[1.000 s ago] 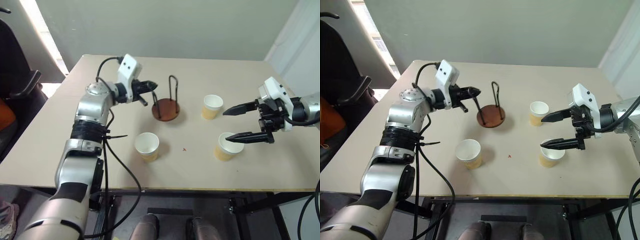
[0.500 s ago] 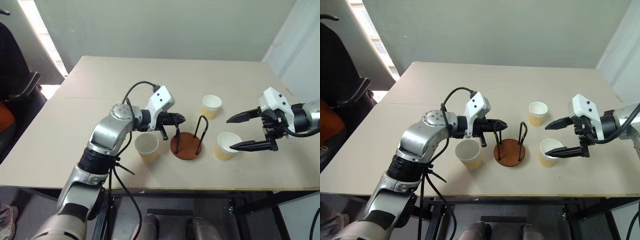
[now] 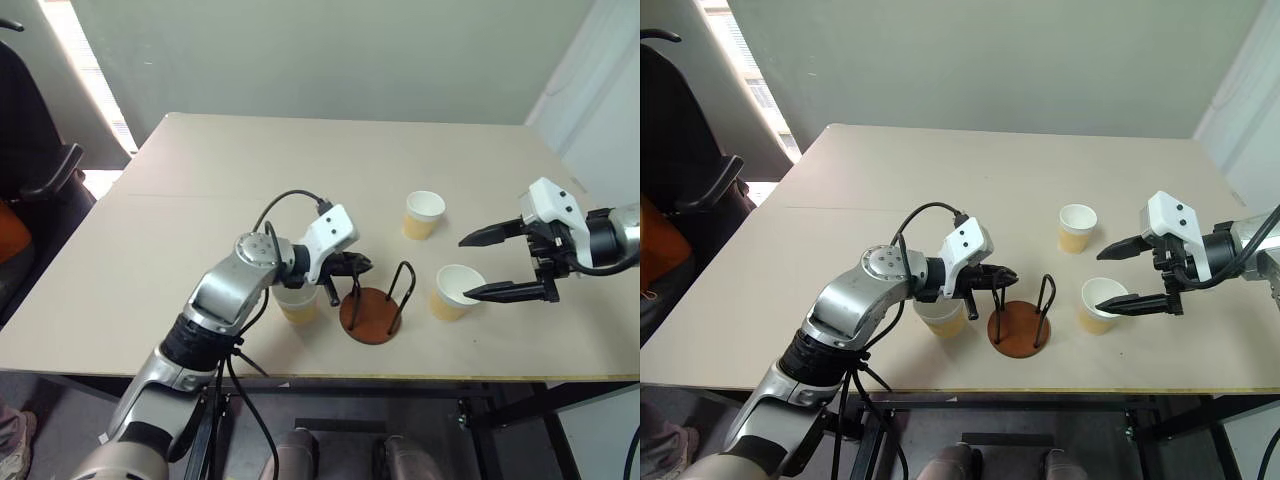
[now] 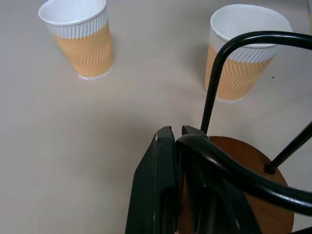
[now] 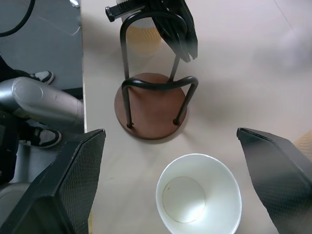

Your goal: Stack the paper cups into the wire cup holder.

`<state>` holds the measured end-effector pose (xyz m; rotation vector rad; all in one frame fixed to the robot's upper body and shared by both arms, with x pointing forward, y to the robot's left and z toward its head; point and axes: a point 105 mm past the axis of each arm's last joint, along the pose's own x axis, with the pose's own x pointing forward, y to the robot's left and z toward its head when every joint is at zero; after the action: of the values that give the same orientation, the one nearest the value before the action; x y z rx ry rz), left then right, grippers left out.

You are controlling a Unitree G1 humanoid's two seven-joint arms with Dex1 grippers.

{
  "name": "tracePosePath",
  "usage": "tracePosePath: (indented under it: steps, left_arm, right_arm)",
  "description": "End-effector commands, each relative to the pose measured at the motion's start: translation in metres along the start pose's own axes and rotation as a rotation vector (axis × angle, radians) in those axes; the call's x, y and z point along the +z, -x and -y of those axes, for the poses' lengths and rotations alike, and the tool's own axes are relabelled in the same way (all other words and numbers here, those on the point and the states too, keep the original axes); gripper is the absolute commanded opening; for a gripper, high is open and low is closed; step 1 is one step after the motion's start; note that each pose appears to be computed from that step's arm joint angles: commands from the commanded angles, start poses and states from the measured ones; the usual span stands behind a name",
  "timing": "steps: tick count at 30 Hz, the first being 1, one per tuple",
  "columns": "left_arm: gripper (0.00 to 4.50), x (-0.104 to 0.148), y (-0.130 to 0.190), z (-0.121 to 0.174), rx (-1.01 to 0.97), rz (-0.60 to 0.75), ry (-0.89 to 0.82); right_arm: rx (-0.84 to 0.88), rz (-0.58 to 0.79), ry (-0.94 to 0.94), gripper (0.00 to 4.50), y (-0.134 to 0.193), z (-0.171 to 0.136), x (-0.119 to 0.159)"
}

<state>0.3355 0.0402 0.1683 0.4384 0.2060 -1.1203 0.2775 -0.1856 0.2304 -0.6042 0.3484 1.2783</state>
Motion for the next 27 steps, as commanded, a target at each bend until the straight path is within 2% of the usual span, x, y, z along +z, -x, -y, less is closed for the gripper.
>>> tracePosePath:
  steps: [1, 8, 17, 24, 27]
  left_arm:
    - [1.11, 0.002, 0.001, -0.002, 0.019, -0.004, -0.023]
    - [3.43, 0.002, 0.008, 0.005, -0.026, -0.014, -0.06]
    - [3.43, 0.021, 0.04, -0.004, -0.068, -0.039, -0.232]
    - [3.43, 0.03, 0.077, -0.027, -0.013, -0.082, -0.357]
    - [3.43, 0.032, 0.115, -0.031, -0.039, -0.083, -0.421]
  right_arm:
    - [-0.019, 0.006, 0.044, 4.5, 0.005, 0.001, 0.008]
    - [-0.027, 0.006, 0.044, 4.5, 0.005, 0.004, 0.007]
    - [-0.017, -0.004, 0.056, 4.5, 0.007, 0.005, 0.007]
    - [0.0, -0.154, 0.053, 4.5, 0.003, 0.005, -0.02]
    - [0.028, -0.183, 0.061, 4.5, -0.007, 0.0, -0.027]
